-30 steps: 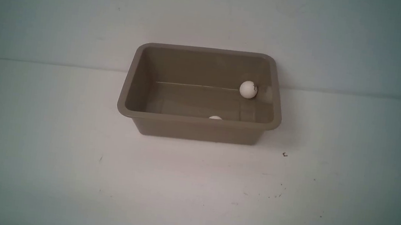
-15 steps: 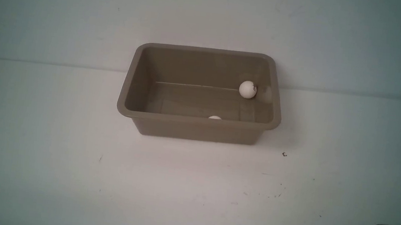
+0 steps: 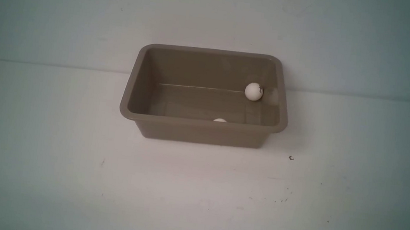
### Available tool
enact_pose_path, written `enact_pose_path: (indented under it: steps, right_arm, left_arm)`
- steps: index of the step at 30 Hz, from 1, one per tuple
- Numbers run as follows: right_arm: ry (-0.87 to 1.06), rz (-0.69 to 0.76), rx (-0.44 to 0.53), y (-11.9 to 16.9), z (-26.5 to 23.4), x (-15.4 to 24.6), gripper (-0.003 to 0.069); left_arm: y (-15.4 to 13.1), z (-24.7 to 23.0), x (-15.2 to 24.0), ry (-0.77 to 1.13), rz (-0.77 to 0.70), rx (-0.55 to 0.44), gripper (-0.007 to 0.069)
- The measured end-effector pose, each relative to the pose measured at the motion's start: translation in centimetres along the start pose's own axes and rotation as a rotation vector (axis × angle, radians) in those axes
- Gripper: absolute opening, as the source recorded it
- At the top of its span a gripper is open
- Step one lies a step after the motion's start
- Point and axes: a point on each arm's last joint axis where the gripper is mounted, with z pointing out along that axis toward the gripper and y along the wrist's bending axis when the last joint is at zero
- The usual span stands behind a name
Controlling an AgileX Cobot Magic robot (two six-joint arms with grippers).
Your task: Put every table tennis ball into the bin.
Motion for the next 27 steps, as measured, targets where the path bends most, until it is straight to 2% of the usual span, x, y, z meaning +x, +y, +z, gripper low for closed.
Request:
enact_pose_path:
  steps: [8,18,27]
  right_arm:
    - [-0.059,0.187,-0.03,1.1,-0.1,5.6,-0.0016]
    - [-0.096,0.24,-0.003,0.8,-0.7,6.0,-0.0016]
    - [-0.094,0.243,-0.053,1.1,-0.8,6.0,-0.0016]
  left_arm:
    - [0.0,0.0,0.0,0.0,0.0,0.0,-0.0004]
    - [0.0,0.0,0.0,0.0,0.0,0.0,-0.0004]
    - [0.0,0.0,0.0,0.001,0.0,0.0,-0.0004]
